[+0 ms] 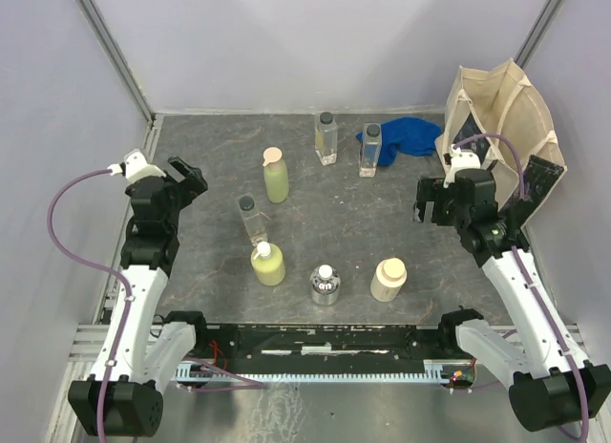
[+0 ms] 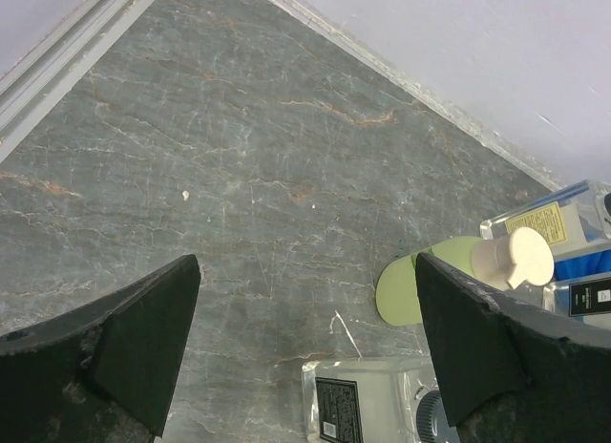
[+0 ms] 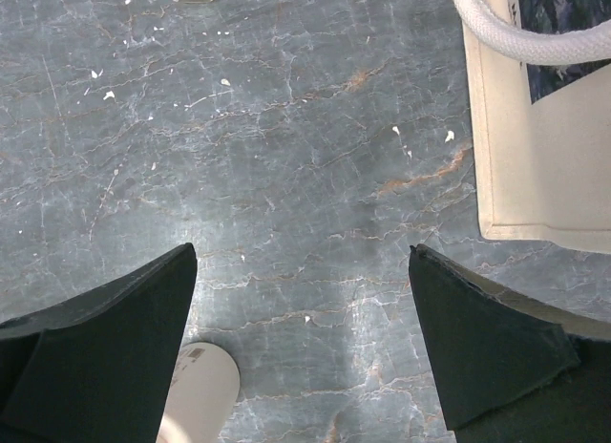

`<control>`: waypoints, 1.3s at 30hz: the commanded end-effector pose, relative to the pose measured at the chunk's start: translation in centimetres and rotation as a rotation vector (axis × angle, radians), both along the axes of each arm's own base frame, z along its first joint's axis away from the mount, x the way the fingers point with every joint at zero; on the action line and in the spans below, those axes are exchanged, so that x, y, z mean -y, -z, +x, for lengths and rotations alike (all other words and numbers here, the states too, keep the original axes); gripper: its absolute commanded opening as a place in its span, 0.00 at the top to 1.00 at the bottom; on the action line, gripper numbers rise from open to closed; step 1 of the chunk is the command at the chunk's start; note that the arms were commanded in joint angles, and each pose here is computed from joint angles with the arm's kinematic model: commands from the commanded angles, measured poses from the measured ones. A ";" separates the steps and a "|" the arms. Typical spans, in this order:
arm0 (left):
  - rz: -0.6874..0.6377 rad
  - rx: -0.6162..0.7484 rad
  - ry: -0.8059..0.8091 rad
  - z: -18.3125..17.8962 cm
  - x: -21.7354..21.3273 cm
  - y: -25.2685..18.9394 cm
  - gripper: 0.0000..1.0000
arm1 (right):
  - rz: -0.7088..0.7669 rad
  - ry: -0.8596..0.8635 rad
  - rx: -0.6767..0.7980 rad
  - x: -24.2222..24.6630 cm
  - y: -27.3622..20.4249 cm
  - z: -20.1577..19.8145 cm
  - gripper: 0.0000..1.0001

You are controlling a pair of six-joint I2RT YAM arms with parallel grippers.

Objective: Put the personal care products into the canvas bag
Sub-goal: Move the canvas bag to the center of the board.

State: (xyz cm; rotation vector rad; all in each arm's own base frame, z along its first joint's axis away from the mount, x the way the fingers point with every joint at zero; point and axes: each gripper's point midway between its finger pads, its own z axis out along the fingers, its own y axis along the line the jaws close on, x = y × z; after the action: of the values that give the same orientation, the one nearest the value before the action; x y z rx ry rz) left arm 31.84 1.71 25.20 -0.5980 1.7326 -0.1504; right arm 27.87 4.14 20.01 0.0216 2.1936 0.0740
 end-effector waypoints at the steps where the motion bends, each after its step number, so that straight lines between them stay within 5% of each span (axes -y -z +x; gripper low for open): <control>1: -0.003 0.074 -0.004 1.0 0.0 -3.3 0.00 | 0.012 -0.048 0.075 -0.7 -3.6 0.2 0.00; 9: 0.037 -0.110 0.127 4.7 1.7 -2.6 0.00 | -0.028 -0.044 0.135 -0.2 -8.2 1.3 0.00; 13: 0.147 -0.087 0.311 5.0 3.6 -3.4 0.00 | -0.011 -0.042 0.123 -0.6 -10.9 1.8 0.00; 23: 0.205 0.036 0.207 2.5 1.8 -6.2 0.00 | -0.255 0.087 0.076 3.8 -15.1 7.5 0.00; 39: 0.208 0.015 0.258 1.8 2.5 -5.4 0.00 | -0.248 0.157 -0.034 11.6 -9.1 16.3 0.00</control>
State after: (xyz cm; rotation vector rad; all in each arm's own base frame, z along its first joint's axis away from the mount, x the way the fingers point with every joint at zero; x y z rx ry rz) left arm 33.70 -0.70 29.87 -0.2747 1.8048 -0.1645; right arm 41.88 -6.11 26.65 0.0685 2.3122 -0.2815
